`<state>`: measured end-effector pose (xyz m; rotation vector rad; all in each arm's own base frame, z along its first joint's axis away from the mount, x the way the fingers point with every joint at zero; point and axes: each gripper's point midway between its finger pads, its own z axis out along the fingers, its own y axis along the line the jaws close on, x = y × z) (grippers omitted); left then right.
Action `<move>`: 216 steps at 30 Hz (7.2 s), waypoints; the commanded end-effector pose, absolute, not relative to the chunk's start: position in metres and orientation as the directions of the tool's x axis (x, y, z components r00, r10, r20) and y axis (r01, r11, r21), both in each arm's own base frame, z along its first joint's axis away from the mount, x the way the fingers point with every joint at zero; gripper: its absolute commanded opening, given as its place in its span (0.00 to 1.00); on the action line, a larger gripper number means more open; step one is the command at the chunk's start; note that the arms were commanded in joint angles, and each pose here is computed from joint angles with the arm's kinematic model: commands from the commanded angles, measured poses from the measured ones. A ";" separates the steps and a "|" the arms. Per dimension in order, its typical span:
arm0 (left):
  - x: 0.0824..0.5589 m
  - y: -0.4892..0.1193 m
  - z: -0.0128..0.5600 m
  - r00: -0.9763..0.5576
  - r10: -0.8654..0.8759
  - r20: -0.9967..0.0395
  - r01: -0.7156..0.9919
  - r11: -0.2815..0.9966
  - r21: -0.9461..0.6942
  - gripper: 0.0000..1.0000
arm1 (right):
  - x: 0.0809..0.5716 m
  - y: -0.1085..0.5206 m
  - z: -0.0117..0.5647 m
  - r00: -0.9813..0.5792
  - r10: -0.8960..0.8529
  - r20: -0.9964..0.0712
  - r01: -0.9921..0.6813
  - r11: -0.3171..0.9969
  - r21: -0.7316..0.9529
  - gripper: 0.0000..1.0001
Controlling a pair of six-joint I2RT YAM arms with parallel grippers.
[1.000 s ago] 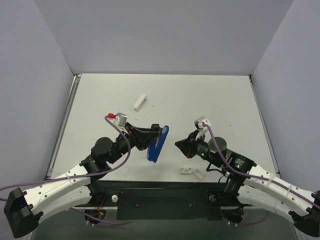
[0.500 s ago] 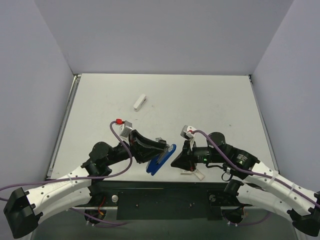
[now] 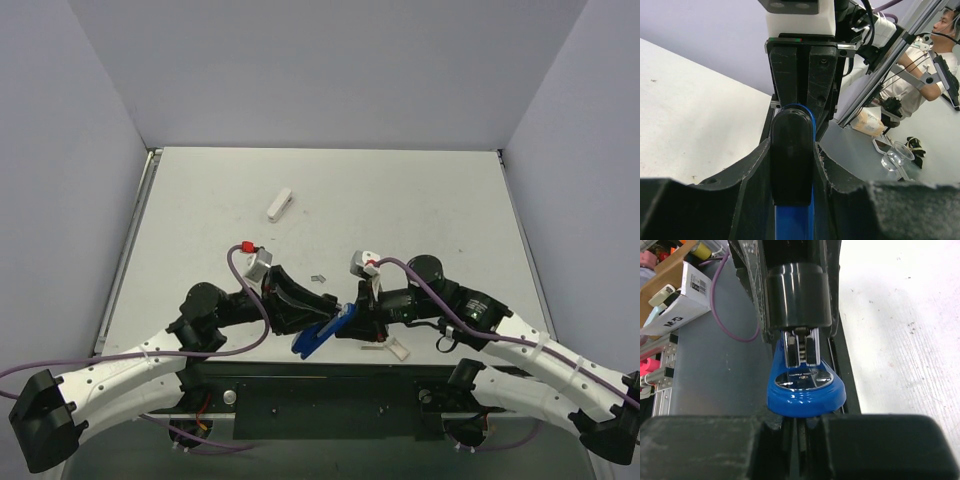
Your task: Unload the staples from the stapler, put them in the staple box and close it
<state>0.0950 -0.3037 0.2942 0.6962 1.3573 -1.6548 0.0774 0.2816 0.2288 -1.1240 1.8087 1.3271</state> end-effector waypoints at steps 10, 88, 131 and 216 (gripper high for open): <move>0.054 -0.316 0.302 -0.384 -0.146 -0.912 0.905 -0.257 -0.340 0.00 | 0.089 0.321 0.285 -0.262 -0.286 -0.922 -0.958 -0.041 0.285 0.00; 0.512 -0.284 0.176 -0.593 0.253 -0.765 0.386 0.922 0.006 0.00 | 0.188 0.192 0.144 -0.580 0.123 -0.806 -0.360 0.848 0.388 0.00; 0.398 -0.283 0.307 -0.390 0.088 -0.917 0.409 0.909 -0.087 0.87 | 0.113 0.124 0.064 -0.849 0.028 -0.528 -0.126 0.959 0.253 0.45; 0.224 -0.254 0.244 -0.412 0.018 -0.911 0.558 0.796 -0.236 0.85 | 0.208 0.174 -0.009 -0.881 -0.304 -0.363 -0.304 0.951 -0.058 0.34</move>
